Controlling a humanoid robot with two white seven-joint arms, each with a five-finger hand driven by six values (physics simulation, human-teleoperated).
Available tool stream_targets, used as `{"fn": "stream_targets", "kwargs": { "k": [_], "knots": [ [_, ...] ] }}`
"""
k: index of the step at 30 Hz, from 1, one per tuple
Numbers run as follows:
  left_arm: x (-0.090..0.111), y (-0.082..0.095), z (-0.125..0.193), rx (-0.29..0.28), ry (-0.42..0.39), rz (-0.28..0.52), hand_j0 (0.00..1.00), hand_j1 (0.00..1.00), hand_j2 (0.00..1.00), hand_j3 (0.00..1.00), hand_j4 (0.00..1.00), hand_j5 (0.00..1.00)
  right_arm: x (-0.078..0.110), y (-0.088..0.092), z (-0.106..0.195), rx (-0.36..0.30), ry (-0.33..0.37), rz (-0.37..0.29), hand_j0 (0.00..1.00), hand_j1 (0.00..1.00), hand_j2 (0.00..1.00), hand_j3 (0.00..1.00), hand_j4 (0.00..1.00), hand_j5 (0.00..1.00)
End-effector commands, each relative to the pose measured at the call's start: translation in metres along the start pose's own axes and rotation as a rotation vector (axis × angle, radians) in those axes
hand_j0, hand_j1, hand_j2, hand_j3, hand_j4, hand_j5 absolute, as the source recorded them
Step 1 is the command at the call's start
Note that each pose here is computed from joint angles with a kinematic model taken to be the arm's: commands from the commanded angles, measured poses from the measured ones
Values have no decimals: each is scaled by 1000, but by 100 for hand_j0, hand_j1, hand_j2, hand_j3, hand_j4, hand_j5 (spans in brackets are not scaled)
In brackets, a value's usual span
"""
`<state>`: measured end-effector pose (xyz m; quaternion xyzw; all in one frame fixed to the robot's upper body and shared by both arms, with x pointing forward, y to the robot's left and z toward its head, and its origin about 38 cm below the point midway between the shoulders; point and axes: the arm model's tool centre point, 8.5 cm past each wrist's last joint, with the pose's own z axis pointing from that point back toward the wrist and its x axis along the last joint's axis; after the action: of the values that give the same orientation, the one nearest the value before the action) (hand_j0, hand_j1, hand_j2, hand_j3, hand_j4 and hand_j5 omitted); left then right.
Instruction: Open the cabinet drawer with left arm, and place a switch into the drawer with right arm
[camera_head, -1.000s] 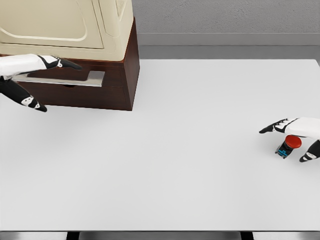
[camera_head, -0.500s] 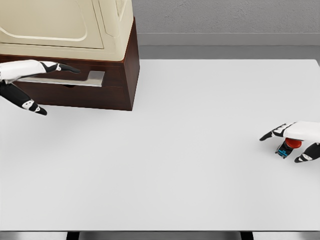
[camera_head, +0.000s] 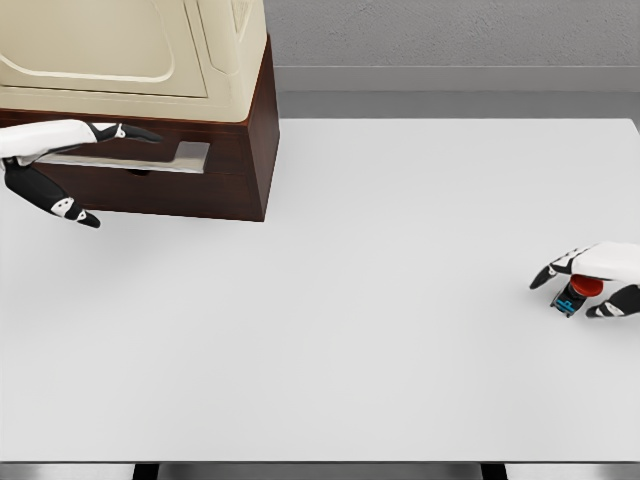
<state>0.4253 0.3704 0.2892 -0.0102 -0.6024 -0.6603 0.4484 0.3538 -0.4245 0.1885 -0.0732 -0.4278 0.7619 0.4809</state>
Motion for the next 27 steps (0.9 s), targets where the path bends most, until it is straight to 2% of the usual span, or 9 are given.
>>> {"fn": "stream_targets", "kwargs": {
  "k": [1,9,16,27],
  "knots": [
    [-3,-1,-2,4,15,25,100,100,100,100,100,100,-2,0,1,-2,6,-8,70,70,70,70,70,70],
    [-10,-3,0,9,33,37,100,100,100,100,100,100,-3,1,2,3,13,-1,64,64,64,64,64,64],
    [-13,-8,0,2,38,48,100,100,100,100,100,100,-1,0,2,2,-5,13,50,50,50,50,50,50],
    [-16,-13,2,20,33,68,100,100,100,100,100,100,0,-8,4,-17,-13,31,49,49,49,49,49,49]
  ]
}}
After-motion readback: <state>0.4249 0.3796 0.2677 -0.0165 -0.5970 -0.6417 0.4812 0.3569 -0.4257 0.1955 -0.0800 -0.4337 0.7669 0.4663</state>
